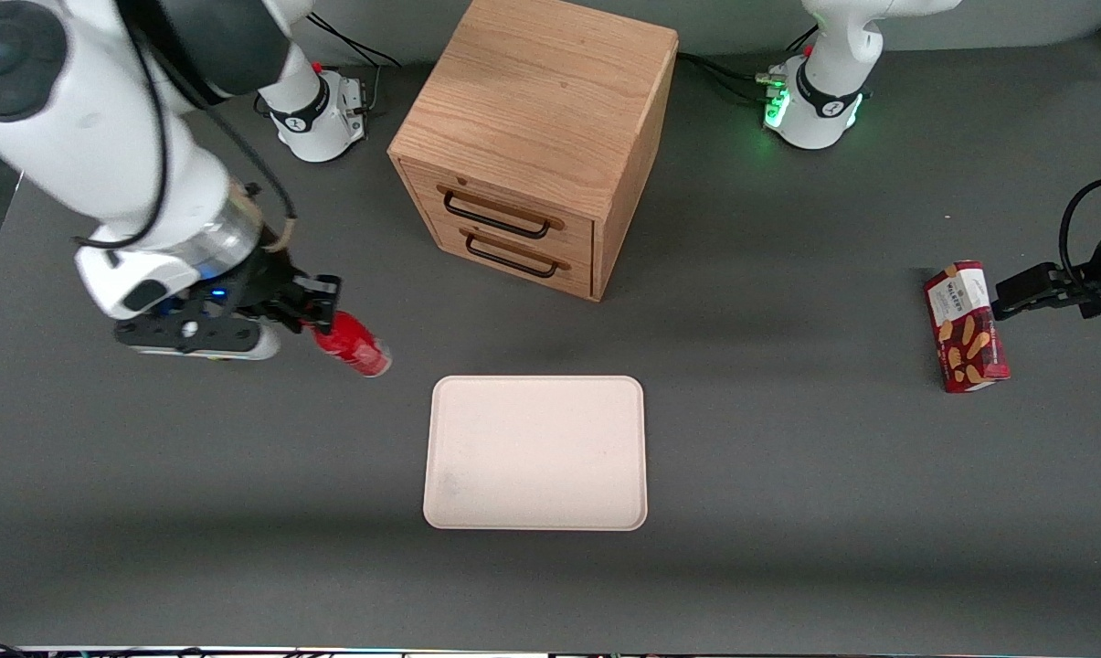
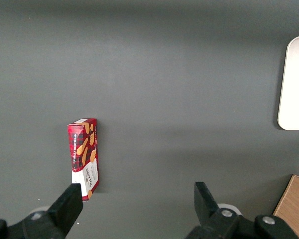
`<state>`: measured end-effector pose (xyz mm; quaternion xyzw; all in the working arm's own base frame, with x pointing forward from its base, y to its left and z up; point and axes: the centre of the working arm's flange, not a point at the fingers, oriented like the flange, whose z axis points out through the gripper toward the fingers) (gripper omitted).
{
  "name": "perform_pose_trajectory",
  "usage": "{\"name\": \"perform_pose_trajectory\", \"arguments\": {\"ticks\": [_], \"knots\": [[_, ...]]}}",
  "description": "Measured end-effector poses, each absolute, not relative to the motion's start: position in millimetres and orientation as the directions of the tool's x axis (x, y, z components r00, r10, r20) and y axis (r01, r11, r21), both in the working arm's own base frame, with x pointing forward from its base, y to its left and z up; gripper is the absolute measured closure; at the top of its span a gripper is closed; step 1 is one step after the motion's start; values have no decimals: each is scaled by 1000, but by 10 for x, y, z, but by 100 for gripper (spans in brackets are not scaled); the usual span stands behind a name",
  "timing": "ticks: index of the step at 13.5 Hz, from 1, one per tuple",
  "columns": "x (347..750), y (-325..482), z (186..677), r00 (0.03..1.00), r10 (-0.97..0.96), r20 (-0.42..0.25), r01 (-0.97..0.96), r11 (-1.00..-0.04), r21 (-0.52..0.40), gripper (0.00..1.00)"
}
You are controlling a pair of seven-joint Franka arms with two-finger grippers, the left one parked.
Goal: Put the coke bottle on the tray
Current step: 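Carry the held bottle over to the white tray, then stand the bottle upright on the tray and open the right gripper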
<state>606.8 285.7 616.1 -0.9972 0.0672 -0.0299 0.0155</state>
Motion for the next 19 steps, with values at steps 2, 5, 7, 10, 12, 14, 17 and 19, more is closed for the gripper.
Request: {"name": "perform_pose_trajectory", "arguments": {"ticks": [2,5,7,10,12,14,17,19], "knots": [[6053,3047,6064,987,-150,59,-148,-988,-39,68],[6214,3072,5738,987,-158,40,-157,-987,-23,68],[6396,3129,5369,986,-162,41,-161,-987,-22,68],[6626,3196,4815,985,-167,38,-166,-986,-18,68],[6762,3236,4486,984,-170,52,-169,-985,-26,68],[6881,3284,4188,982,-171,76,-168,-985,-42,68],[7017,3266,3782,980,-179,91,-176,-983,-43,68],[7073,3209,3557,979,-183,85,-182,-983,-26,68]]}}
